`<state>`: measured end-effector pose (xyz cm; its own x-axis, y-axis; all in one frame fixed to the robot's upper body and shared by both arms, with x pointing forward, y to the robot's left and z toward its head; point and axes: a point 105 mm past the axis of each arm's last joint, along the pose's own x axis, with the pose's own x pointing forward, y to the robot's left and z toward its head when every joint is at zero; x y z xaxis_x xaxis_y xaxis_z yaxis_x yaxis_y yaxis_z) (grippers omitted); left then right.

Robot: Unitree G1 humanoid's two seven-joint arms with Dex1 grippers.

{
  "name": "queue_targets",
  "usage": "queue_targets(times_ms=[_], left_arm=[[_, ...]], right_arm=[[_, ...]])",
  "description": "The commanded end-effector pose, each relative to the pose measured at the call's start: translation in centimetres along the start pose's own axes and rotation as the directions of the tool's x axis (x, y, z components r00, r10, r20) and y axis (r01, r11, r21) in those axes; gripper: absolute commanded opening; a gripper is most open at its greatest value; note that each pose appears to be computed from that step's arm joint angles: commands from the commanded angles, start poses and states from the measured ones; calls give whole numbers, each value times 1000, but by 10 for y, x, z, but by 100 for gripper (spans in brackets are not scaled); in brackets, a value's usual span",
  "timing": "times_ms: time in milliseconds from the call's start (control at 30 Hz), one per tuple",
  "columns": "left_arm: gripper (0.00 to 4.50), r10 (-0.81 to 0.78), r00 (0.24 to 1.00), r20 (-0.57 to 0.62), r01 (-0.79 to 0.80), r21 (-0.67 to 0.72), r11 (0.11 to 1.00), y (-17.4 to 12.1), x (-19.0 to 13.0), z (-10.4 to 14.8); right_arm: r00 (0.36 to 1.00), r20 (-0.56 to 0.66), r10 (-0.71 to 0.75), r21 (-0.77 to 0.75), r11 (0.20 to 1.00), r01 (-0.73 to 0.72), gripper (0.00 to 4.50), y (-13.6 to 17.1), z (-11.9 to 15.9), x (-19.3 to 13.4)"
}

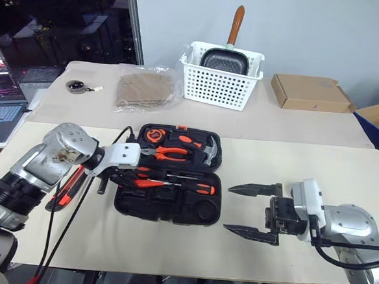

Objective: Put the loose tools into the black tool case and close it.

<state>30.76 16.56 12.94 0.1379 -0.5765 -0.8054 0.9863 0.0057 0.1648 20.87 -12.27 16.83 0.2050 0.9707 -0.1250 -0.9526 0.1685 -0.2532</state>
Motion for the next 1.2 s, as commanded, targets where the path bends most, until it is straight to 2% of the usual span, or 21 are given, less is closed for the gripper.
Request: queue_targets(times_ms=[33,233,700,800,833,933,1033,1200], left_arm=[[41,2,1000,-5,-2,27,1000,3,5,9],[41,-12,999,-45,15,54,998,0,15,3],[41,-51,992,-119,59,64,996,0,10,-6],[41,-23,994,-108,31,68,997,5,8,-1],[141,-13,995,-99,21,71,997,6,8,2],[244,24,998,-60,-20,78,997,9,5,12],[337,73,997,41,-75,63,995,7,-8,34],[337,124,975,185,-124,-14,992,-15,-26,49]], right_arm=[[1000,17,-11,-64,998,12,404,-1,13,-3],[1000,15,-16,-67,998,17,404,-1,13,-3],[1000,15,-21,-62,998,22,404,2,14,-4],[1000,14,-20,-62,998,21,404,2,14,-4],[1000,14,-20,-62,998,21,404,2,13,-4],[1000,15,-17,-62,998,18,404,2,13,-3],[1000,16,-14,-62,998,15,404,2,13,-4],[1000,21,-11,-68,998,12,404,-1,13,-2]])
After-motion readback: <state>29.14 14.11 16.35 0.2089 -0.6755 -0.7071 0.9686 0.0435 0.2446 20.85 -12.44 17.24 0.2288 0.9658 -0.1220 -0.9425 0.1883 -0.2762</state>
